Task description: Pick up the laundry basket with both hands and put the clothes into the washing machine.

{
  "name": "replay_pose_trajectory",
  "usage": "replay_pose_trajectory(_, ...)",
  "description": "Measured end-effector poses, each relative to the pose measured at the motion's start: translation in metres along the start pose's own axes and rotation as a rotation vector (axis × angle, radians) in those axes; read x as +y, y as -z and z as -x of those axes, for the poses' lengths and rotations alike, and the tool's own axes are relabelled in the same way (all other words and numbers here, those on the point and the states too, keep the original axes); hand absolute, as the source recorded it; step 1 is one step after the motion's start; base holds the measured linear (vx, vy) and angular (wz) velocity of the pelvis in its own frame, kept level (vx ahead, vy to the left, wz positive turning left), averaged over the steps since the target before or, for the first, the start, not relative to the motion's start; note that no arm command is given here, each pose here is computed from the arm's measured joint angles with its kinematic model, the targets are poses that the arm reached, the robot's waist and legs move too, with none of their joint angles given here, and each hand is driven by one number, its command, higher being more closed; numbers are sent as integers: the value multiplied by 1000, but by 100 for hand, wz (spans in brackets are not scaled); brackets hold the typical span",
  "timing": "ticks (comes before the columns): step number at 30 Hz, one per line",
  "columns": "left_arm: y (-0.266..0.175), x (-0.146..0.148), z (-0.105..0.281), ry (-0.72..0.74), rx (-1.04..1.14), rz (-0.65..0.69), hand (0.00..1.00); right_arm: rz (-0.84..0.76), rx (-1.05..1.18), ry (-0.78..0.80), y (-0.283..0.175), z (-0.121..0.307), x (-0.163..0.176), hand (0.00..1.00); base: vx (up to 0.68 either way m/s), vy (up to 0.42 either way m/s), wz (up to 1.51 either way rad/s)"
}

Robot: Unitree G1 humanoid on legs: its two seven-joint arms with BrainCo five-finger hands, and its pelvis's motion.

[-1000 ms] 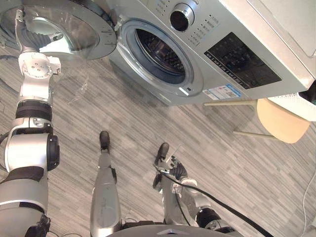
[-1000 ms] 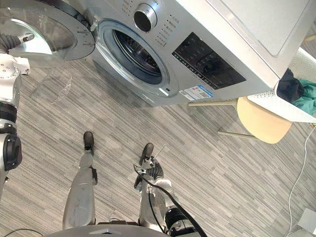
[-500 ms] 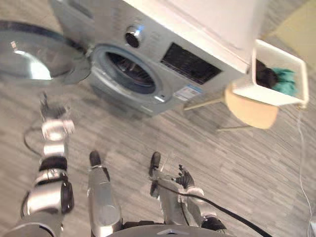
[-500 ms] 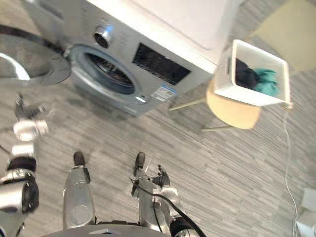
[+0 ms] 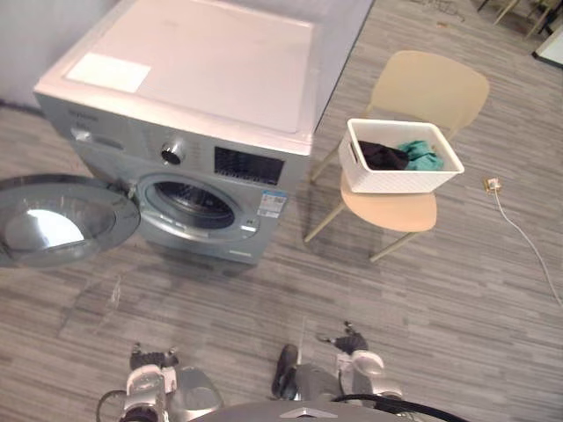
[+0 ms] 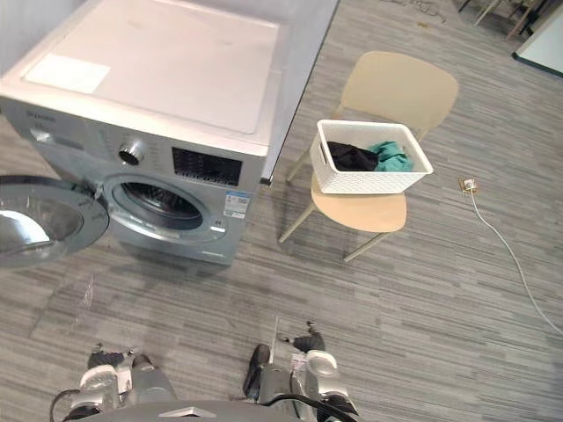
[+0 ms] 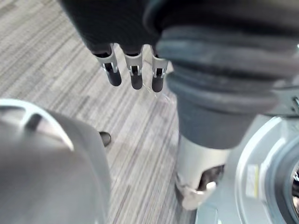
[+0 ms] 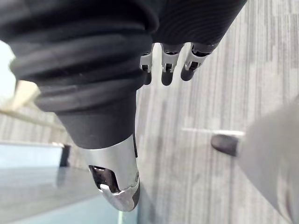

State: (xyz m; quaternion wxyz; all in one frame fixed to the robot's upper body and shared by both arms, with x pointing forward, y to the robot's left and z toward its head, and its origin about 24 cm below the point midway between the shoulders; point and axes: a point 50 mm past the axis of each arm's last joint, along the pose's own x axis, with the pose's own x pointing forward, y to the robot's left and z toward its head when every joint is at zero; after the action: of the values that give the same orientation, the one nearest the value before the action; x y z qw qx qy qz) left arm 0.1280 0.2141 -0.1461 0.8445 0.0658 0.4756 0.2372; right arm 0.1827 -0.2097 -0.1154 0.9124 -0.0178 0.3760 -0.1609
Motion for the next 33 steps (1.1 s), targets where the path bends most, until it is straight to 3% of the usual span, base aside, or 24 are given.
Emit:
replay_pose_trajectory(4,8,-7,4,25,15,-7,0,-95,-186,39,-36,6,-13,0,-40,-203,-46)
replay_pose_trajectory(11,24,-17,10,69,75,59,0,-251,-542,293,-97,34,-64,0,48,-41,-69)
replay_pose_trajectory(17,23,-19,11,75,68,89,0,-390,-700,304,-140,48,-42,0,86,115,-74)
replay_pose_trajectory(20,31,-4,9,25,95,135,0,-430,-813,276,-169,60,-29,0,219,57,-56)
replay_pose_trajectory(24,46,-2,14,13,135,146,0,-342,-859,266,-176,63,-17,0,129,127,-80)
replay_pose_trajectory(29,53,26,9,-36,133,54,0,-190,-731,263,-131,62,-6,0,259,0,-3)
replay_pose_trajectory(33,23,12,7,28,-2,-58,0,-129,-763,277,-134,63,-12,0,322,-64,23)
